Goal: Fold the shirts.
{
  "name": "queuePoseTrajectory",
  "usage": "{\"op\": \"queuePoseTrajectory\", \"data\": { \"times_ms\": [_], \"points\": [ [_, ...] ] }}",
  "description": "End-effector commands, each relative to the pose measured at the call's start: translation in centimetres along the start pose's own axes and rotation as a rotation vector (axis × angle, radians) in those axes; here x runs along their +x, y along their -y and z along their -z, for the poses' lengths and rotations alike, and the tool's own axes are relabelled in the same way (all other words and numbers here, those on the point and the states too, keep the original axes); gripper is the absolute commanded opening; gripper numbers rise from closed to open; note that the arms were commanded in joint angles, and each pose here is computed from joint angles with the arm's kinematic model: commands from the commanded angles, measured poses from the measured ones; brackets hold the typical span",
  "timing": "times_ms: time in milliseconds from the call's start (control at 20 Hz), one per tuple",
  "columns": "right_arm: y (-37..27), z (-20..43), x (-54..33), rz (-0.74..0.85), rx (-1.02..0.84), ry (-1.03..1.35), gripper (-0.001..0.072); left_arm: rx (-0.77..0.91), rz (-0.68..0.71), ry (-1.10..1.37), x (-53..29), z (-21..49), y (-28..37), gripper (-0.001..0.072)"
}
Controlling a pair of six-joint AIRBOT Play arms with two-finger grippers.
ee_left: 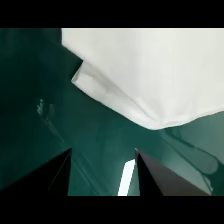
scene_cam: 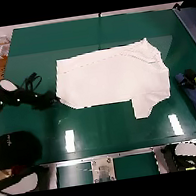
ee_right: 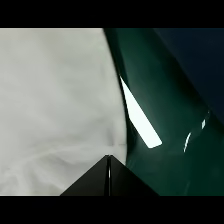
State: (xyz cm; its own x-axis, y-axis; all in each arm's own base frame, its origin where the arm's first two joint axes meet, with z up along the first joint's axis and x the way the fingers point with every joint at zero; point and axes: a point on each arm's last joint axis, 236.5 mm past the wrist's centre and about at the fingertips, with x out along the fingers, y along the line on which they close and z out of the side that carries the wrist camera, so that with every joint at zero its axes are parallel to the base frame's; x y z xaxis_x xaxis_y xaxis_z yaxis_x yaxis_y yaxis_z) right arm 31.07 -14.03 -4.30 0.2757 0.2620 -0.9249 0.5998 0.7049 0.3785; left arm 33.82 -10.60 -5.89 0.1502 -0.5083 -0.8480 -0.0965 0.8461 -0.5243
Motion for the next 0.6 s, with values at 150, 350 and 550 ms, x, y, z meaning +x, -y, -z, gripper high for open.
{"op": "queuePoseTrajectory", "data": {
  "times_ms": [150, 350, 550],
  "points": [
    [2.1, 1.0, 1.9, 0.009, 0.063, 0.035, 0.0024, -0.092, 0.022, 0.129, 2.1, -1.4, -1.2, 0.0252],
    [1.9, 0.3, 1.8, 0.001, 0.042, 0.063, 0.0024, -0.151, 0.038, 0.082, 4.4, -1.0, -2.1, 0.0252],
    [1.9, 0.1, 1.8, 0.004, 0.024, 0.073, 0.0022, -0.196, 0.076, 0.12, 5.7, -2.3, -2.2, 0.0252]
  ]
}}
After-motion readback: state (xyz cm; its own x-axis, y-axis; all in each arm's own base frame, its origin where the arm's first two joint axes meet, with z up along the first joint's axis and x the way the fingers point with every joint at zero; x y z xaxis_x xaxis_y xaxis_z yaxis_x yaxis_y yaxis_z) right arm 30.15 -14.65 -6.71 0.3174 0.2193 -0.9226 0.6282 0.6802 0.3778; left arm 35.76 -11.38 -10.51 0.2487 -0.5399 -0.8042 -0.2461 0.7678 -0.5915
